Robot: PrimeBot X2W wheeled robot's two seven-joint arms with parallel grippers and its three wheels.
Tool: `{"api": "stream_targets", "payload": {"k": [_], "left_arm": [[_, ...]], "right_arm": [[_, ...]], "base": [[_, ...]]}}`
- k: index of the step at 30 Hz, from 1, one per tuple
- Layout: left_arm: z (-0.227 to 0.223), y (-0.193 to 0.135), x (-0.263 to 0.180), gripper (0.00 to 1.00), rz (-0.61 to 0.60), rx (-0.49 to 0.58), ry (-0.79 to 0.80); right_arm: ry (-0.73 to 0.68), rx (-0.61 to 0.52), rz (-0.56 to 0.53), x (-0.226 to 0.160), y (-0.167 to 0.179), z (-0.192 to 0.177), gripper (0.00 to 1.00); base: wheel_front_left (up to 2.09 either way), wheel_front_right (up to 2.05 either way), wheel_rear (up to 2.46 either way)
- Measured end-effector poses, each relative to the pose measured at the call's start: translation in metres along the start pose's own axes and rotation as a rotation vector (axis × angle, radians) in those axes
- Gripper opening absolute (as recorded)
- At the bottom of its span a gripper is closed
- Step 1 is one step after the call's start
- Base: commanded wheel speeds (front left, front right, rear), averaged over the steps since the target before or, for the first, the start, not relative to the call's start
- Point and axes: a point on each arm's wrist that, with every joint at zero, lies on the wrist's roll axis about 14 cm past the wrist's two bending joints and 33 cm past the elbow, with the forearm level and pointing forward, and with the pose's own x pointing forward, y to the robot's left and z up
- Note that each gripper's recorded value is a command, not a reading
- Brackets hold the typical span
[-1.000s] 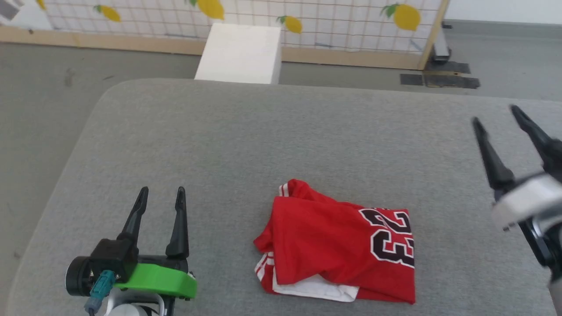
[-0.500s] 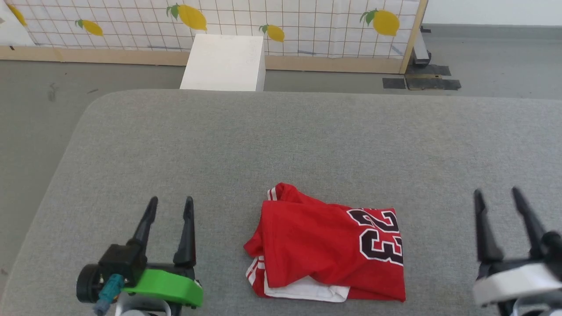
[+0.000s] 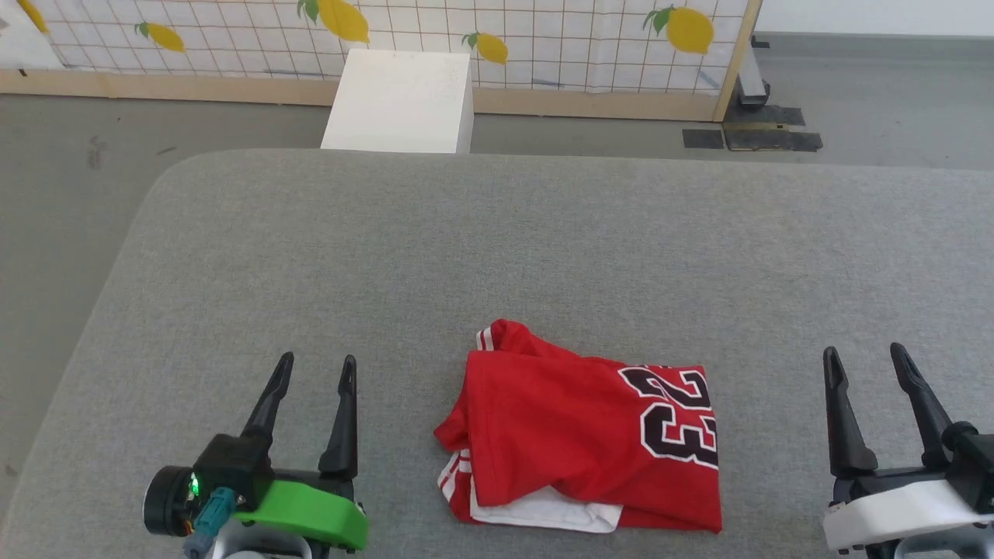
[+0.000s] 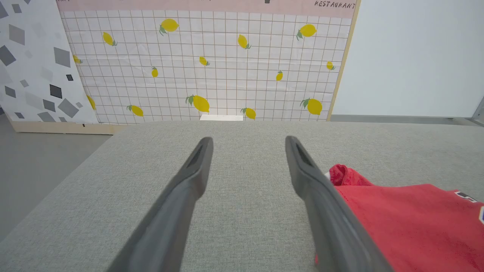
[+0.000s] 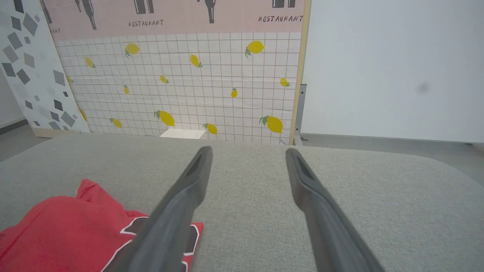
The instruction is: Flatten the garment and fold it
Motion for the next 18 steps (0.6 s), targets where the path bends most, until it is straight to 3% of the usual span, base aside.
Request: {"api": "stream_targets", "payload": {"k": [5,9,13,18], "left_arm": [[-0.003,0.001,0.0,1.0,0.002,0.0,0.009],[-0.008,0.003,0.001,1.0,0.01,0.0,0.024],[-0.014,0.006,0.003,1.0,0.018,0.001,0.041],[-0.02,0.009,0.006,1.0,0.026,0.003,0.059]], "right_arm": [[0.104,0.03,0.03,0.004,0.006,-0.017,1.0],[0.295,0.123,0.085,0.006,0.014,-0.043,1.0],[0.517,0.29,0.16,0.005,0.031,-0.066,1.0],[0.764,0.398,0.236,-0.006,0.049,-0.095,1.0]], "base": [[0.0,0.0,0.0],[0.0,0.0,0.0],[0.0,0.0,0.0],[0.0,0.0,0.0]]}}
